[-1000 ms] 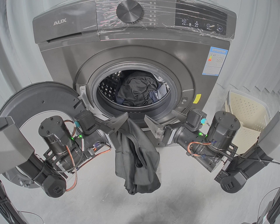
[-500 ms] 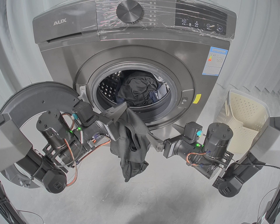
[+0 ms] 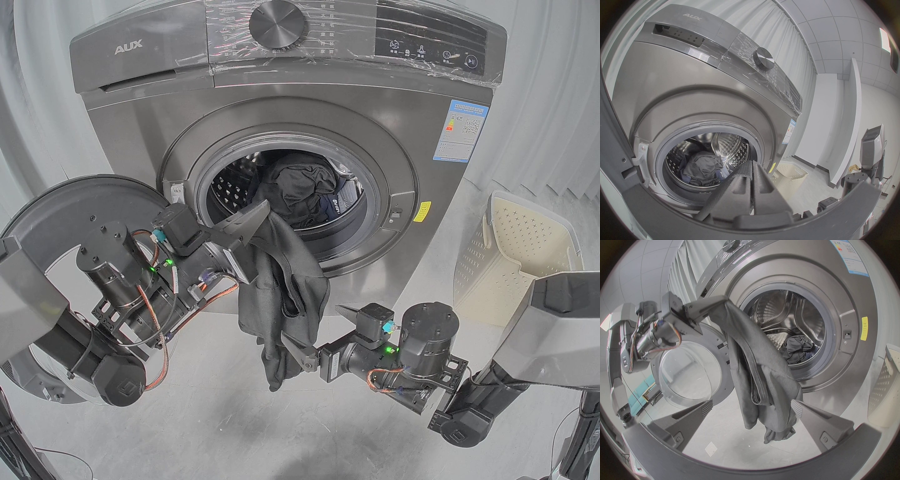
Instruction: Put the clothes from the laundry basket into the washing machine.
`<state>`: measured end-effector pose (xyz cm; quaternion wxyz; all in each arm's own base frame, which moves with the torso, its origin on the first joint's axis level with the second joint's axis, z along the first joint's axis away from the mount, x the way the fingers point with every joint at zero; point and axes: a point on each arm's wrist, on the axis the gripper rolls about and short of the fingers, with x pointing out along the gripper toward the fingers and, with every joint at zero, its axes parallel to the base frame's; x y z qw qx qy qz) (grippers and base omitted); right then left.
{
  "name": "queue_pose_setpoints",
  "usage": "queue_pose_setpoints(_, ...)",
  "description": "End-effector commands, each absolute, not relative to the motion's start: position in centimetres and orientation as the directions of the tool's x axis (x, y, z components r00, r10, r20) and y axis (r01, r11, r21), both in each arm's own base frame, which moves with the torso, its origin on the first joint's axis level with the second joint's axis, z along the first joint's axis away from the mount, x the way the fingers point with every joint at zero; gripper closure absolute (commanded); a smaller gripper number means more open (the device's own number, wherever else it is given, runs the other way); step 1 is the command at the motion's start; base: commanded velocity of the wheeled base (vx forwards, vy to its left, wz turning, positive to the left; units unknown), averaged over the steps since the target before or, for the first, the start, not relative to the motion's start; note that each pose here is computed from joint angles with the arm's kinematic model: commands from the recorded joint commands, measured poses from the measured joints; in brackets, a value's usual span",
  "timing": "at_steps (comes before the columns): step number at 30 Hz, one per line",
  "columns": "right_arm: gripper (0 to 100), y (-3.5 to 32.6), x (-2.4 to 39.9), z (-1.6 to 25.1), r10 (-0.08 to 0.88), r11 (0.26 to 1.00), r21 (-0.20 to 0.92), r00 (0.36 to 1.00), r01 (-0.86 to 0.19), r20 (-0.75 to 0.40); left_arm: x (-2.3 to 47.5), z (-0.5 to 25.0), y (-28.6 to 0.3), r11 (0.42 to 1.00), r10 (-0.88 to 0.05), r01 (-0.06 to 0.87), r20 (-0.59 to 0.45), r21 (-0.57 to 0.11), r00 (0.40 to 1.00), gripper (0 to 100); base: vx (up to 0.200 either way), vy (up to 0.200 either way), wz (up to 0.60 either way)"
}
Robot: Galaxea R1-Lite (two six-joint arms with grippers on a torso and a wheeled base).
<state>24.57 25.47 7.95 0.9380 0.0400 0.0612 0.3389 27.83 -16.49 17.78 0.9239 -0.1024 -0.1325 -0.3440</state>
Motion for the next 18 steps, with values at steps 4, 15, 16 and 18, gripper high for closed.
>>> queue_pose_setpoints(4,0,26.0,26.2,5.7,0.619,0.785,0.098,0.775,-0.611,-0.126,27.8,18.1,-16.5,0.741,-0.607,0.664,0.327,-0.096,0.725,100,0.0,0.0,0.0)
queue_pose_setpoints(15,0,26.4,29.7,3.9,0.586,0.811,0.083,0.803,-0.58,-0.108,27.8,18.1,-16.5,0.739,-0.609,0.667,0.327,-0.099,0.723,100,0.0,0.0,0.0)
queue_pose_setpoints(16,0,26.6,29.9,4.0,0.586,0.81,0.084,0.804,-0.58,-0.101,27.8,18.1,-16.5,0.739,-0.609,0.667,0.327,-0.099,0.723,100,0.0,0.0,0.0)
queue_pose_setpoints(18,0,26.7,30.1,4.1,0.586,0.81,0.085,0.806,-0.58,-0.09,27.7,18.2,-16.5,0.738,-0.608,0.667,0.329,-0.098,0.722,100,0.0,0.0,0.0)
